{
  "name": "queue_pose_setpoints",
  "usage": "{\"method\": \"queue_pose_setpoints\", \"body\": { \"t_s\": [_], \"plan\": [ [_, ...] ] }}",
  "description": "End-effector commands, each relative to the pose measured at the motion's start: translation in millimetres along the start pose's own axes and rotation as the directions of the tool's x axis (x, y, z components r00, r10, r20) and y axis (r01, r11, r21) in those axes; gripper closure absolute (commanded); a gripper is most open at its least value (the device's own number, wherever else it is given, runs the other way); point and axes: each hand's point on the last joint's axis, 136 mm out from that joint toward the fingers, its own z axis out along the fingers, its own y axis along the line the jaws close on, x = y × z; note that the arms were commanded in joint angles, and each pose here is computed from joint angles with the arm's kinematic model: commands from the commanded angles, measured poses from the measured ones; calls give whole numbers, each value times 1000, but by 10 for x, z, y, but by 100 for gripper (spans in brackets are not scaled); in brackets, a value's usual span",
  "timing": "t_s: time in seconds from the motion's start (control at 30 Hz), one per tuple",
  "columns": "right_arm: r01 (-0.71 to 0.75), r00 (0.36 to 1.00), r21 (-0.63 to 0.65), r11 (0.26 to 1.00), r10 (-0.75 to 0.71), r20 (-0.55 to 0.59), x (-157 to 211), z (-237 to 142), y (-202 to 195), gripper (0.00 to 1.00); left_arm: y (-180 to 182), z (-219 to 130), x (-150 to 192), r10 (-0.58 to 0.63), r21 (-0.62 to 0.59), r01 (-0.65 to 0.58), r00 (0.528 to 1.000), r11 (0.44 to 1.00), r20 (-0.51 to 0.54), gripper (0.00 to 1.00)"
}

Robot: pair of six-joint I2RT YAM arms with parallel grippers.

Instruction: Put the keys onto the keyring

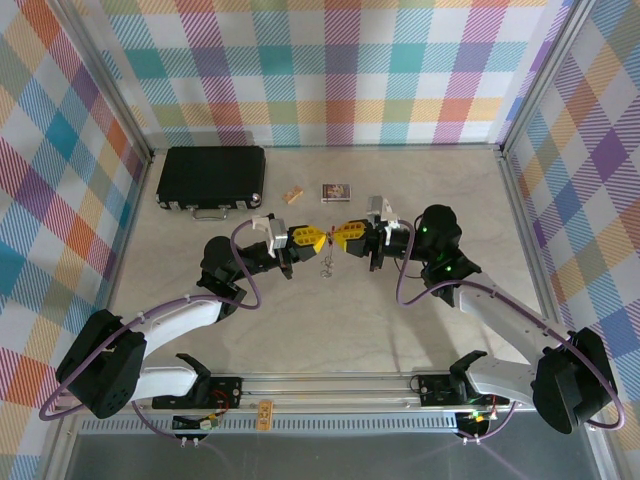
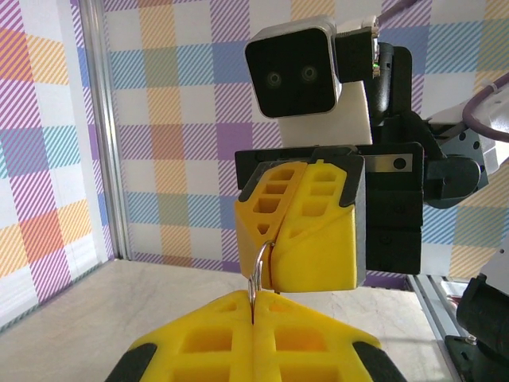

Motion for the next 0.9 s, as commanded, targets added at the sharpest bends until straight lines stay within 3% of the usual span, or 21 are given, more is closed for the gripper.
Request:
{"method": "queue_pose_setpoints", "body": {
  "t_s": [0.0, 0.33, 0.87],
  "plan": [
    [43, 999, -13, 999, -43, 15, -119, 37, 19, 100, -42, 31, -203, 33, 41, -35, 998, 999, 49, 100],
    [84, 996, 58, 995, -86, 38, -196, -38, -14, 100, -20, 23, -191, 38, 25, -40, 998, 999, 49, 100],
    [80, 996, 68, 994, -83, 32, -162, -44, -29, 100, -26, 14, -202, 41, 23, -42, 998, 999, 52, 100]
  ]
}}
